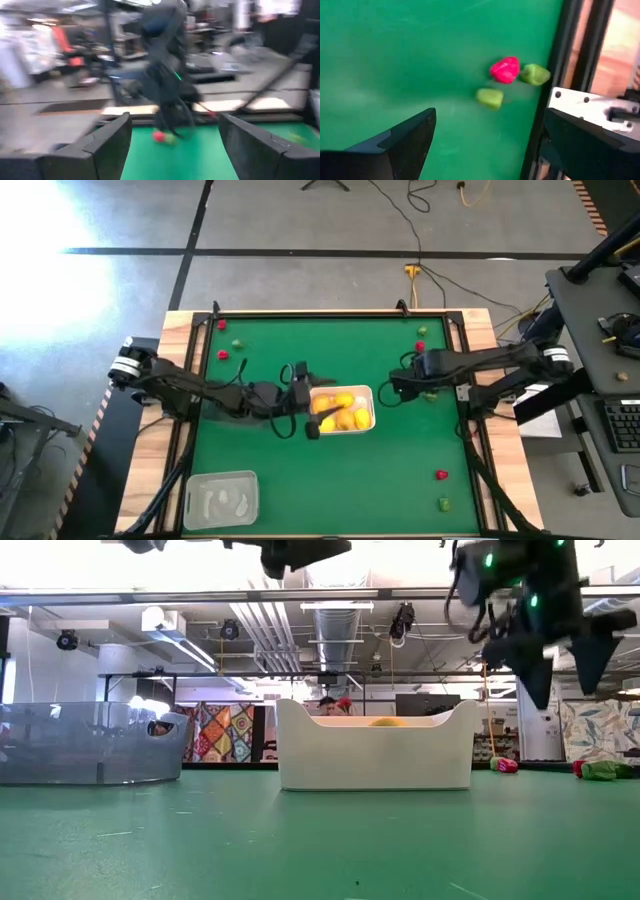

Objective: Sort produce into baskets
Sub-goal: Put the red chili pepper into the black bin

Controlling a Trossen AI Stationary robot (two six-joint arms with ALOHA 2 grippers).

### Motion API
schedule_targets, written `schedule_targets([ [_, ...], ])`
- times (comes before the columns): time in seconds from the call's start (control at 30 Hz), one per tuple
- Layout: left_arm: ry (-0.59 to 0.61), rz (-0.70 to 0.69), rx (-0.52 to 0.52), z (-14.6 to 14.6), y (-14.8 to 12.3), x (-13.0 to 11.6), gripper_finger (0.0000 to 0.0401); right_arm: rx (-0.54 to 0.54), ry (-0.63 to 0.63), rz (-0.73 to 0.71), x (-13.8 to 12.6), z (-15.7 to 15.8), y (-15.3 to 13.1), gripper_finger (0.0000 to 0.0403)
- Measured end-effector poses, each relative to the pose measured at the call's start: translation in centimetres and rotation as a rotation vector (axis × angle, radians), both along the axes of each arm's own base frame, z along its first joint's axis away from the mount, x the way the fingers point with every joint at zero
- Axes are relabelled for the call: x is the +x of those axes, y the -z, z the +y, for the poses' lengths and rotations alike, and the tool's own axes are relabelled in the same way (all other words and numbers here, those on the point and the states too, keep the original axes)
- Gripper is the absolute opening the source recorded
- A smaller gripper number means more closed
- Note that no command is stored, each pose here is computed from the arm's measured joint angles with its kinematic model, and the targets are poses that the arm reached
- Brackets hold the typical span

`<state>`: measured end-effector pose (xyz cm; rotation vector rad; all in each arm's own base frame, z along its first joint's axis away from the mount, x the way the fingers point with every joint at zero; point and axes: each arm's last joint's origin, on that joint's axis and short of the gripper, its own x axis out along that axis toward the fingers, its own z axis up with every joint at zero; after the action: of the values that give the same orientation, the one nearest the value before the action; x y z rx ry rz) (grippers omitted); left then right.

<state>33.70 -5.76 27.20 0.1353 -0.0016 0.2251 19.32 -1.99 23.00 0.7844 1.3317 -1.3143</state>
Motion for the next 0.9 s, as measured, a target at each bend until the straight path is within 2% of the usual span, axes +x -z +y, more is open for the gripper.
schedule_targets([
  [0.2, -0.022, 0.12, 0.016, -0.2, 1.1, 0.4, 0.0278, -0.05, 0.102, 0.048, -0.5, -1.9, 3.4, 0.0351],
  [0.3, -0.033, 0.111, 0.005, -0.1, 1.3, 0.5, 0.0278, -0.049, 0.13, 0.022, -0.4, -3.0, 4.8, 0.0331],
  [0.53, -0.033, 0.129, 0.025, -0.1, 1.9, 0.9, 0.0278, 0.018, 0.205, 0.102, -1.5, -4.1, 7.1, 0.0282],
  [0.9, -0.034, 0.134, 0.046, -0.1, 1.9, 0.9, 0.0278, 0.044, 0.23, 0.071, -1.4, -4.7, 9.2, 0.0223],
])
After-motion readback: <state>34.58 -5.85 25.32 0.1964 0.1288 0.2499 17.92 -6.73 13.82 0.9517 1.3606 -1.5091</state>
